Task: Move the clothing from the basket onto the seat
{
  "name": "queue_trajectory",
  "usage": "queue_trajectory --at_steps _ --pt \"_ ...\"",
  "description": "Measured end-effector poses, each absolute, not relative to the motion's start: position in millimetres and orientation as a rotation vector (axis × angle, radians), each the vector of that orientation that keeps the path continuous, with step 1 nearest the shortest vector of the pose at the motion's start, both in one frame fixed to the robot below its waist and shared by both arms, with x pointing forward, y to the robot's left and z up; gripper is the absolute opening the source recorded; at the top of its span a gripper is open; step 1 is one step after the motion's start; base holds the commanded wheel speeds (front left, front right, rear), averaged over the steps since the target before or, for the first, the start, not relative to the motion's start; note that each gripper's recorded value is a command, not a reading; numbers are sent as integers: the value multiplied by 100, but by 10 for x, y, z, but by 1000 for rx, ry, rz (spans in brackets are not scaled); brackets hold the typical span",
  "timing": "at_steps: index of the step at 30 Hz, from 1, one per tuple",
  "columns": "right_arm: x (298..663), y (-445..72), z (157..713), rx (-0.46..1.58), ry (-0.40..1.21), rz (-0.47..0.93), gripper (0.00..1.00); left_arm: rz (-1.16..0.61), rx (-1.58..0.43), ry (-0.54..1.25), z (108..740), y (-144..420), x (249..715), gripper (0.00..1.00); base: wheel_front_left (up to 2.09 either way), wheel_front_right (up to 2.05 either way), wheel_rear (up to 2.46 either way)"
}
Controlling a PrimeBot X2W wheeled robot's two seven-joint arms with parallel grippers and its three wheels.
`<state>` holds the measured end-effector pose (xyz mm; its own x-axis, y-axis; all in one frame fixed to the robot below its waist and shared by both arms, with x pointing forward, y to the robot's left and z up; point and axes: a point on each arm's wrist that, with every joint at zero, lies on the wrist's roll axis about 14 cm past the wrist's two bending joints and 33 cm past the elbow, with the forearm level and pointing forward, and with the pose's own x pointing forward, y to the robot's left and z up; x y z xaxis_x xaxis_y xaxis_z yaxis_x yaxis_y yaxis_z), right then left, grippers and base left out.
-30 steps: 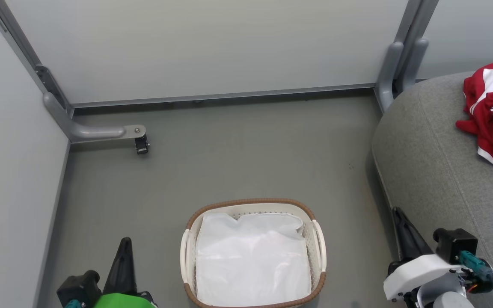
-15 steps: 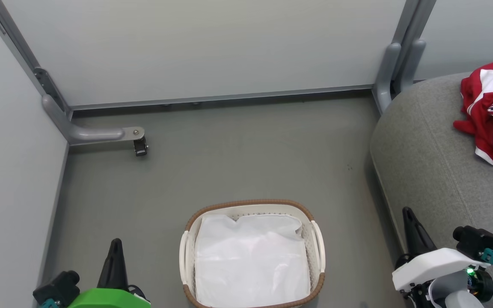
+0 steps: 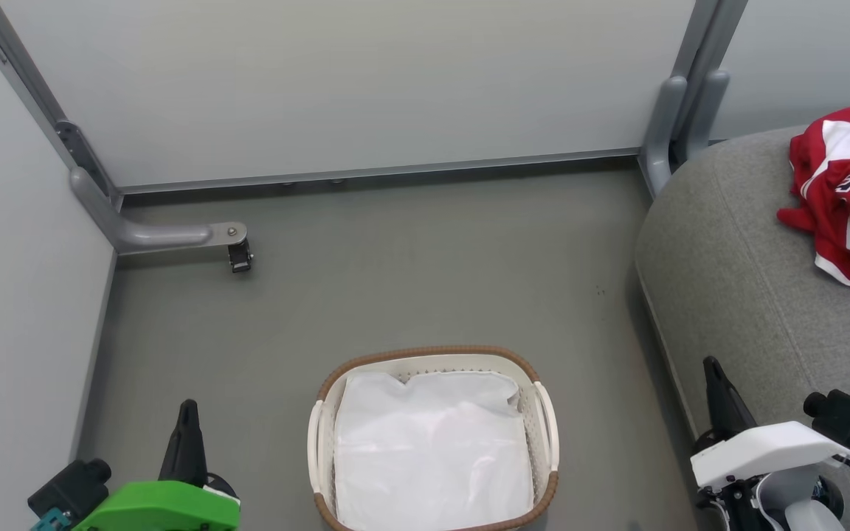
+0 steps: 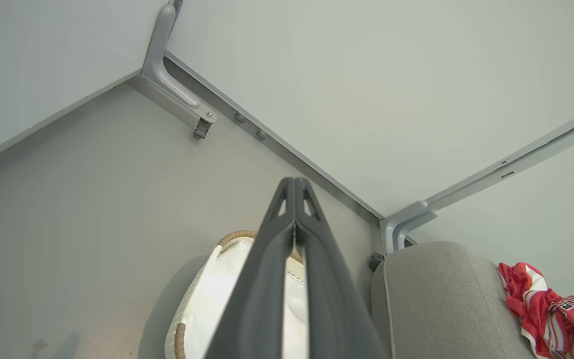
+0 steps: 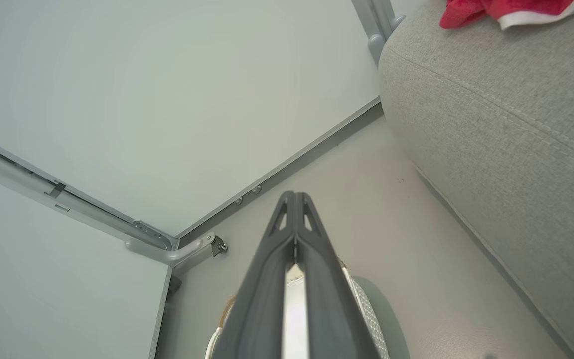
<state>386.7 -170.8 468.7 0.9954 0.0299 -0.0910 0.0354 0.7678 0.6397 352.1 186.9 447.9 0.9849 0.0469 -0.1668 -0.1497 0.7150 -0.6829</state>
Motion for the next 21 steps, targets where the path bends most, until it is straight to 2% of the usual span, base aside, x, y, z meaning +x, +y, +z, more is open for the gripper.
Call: queue_trajectory --at_steps 21 --pt "3880 -1805 4743 962 93 -39 0 119 -1013 122 4574 1922 3617 0 0 0 0"
